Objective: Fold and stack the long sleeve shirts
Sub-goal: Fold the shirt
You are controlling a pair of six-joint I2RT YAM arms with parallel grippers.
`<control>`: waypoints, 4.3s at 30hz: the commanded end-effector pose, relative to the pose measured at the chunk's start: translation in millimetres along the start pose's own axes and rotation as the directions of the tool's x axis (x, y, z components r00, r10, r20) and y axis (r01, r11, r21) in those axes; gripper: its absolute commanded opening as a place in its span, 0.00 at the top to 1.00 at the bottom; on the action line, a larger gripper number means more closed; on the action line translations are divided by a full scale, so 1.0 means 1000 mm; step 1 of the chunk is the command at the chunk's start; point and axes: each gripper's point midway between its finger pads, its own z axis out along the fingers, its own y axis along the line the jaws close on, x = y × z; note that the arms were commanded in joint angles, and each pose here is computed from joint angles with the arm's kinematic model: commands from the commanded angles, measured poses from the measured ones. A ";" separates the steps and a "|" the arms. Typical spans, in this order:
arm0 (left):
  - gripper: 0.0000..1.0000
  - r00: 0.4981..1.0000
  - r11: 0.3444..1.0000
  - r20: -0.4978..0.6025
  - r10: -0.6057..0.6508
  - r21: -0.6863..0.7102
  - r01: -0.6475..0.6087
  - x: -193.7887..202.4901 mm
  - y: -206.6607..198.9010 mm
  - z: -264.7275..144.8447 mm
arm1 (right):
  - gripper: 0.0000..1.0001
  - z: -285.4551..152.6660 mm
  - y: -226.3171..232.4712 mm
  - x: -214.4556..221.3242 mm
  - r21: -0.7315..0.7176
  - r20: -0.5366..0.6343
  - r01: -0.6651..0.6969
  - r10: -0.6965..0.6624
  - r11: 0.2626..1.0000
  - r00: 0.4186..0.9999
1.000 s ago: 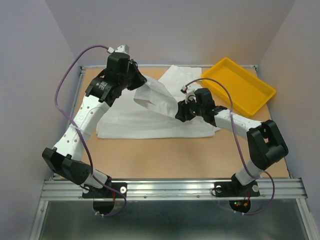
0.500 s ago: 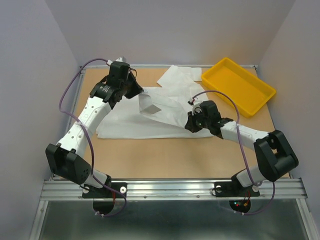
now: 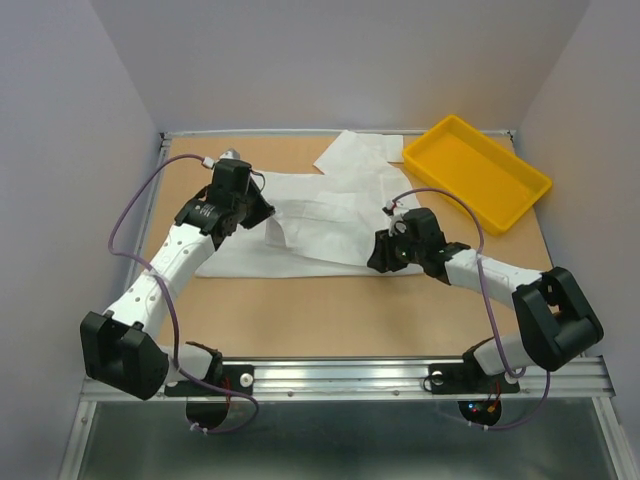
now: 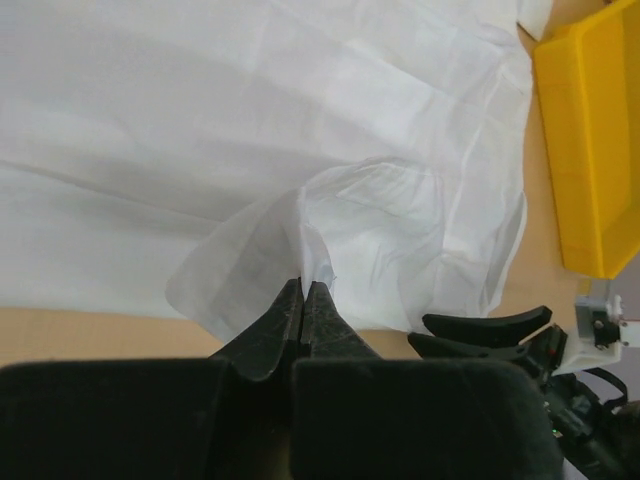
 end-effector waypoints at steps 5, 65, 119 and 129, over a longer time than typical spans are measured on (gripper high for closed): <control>1.00 0.998 0.993 0.049 -0.047 -0.105 0.052 0.011 0.048 0.006 | 0.55 -0.016 0.016 -0.038 -0.038 0.118 -0.007 0.011 0.999 0.993; 0.77 0.985 0.887 0.020 0.172 -0.438 -0.146 -0.036 0.130 0.080 | 0.52 -0.029 -0.029 -0.057 0.210 0.297 -0.194 0.127 0.958 0.947; 0.39 0.996 0.906 0.017 -0.085 -0.416 0.084 -0.021 0.199 0.136 | 0.52 -0.037 -0.021 -0.042 0.167 0.276 -0.131 0.082 0.977 0.958; 0.55 0.995 0.899 0.015 -0.095 -0.429 0.093 -0.022 0.201 0.142 | 0.52 -0.038 -0.021 -0.039 0.166 0.278 -0.134 0.084 0.977 0.957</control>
